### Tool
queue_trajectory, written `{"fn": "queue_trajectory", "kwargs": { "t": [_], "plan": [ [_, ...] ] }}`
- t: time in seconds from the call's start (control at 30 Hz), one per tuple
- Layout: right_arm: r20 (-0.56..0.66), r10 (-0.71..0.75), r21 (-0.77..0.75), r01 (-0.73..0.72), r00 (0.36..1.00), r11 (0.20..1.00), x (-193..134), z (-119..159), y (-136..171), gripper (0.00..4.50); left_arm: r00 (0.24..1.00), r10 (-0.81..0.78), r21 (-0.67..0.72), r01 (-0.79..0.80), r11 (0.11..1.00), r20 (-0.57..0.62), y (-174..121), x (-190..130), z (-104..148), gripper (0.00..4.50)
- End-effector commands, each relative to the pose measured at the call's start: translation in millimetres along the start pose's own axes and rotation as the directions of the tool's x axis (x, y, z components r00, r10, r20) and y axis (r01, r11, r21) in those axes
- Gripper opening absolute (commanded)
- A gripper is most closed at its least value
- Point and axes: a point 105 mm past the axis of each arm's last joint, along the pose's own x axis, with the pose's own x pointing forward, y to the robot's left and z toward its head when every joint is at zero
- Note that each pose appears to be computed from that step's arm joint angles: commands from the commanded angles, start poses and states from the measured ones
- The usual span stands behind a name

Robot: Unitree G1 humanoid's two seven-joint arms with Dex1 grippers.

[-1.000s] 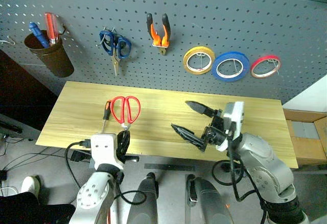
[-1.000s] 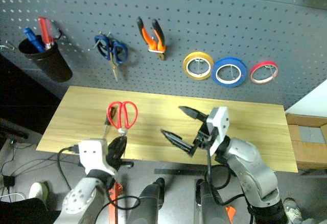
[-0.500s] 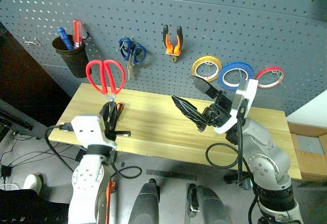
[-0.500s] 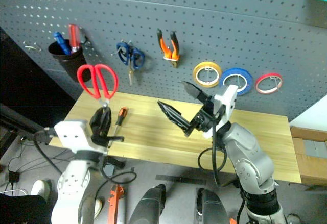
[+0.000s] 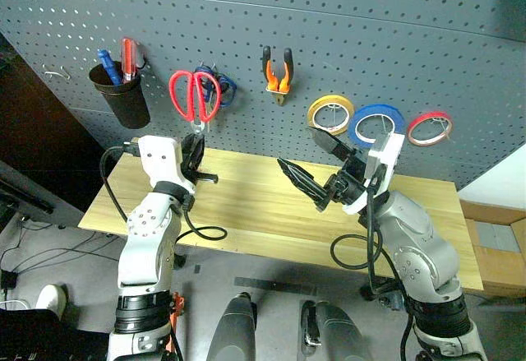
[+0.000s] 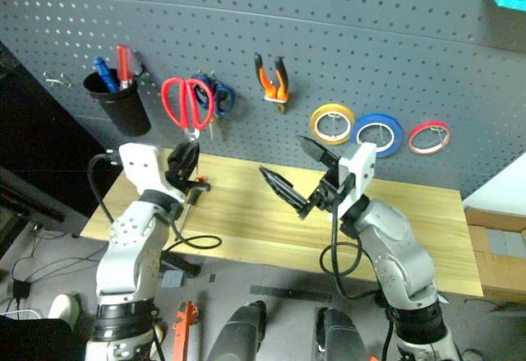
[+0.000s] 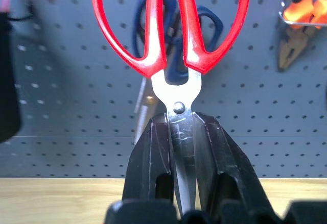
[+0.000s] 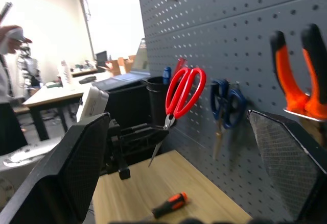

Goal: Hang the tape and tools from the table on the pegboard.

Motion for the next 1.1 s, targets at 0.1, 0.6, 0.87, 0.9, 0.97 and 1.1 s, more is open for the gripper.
{"fn": "queue_trajectory", "kwargs": {
  "t": [0.1,0.6,0.87,0.9,0.97,1.1],
  "plan": [
    [0.031,-0.008,-0.034,0.009,0.999,0.999,-2.1,7.7,-2.3,4.5,0.999,-0.032,0.022,0.032,0.999,0.004,-5.0,7.9,8.2,0.25],
    [0.003,-0.006,-0.051,0.006,1.0,0.999,-8.0,6.3,2.3,4.5,0.998,-0.035,0.001,0.035,0.999,-0.054,-6.0,10.0,-3.8,3.67],
    [-0.205,0.081,-0.135,-0.11,0.975,0.985,0.0,-39.8,20.8,4.5,0.926,0.182,-0.064,-0.214,0.975,-0.33,30.8,-44.3,-75.6,4.44],
    [-0.243,0.106,-0.14,-0.143,0.964,0.98,1.2,-48.1,24.4,4.5,0.91,0.205,-0.055,-0.24,0.969,-0.36,37.3,-50.2,-81.7,4.44],
    [-0.264,0.141,-0.16,-0.188,0.954,0.969,10.1,-57.3,31.5,4.5,0.89,0.228,-0.008,-0.251,0.968,-0.394,56.3,-52.9,-85.7,4.44],
    [-0.269,0.176,-0.169,-0.226,0.947,0.959,23.4,-63.0,39.8,4.5,0.869,0.266,0.048,-0.271,0.961,-0.418,84.7,-51.2,-82.7,4.44]
  ]
}}
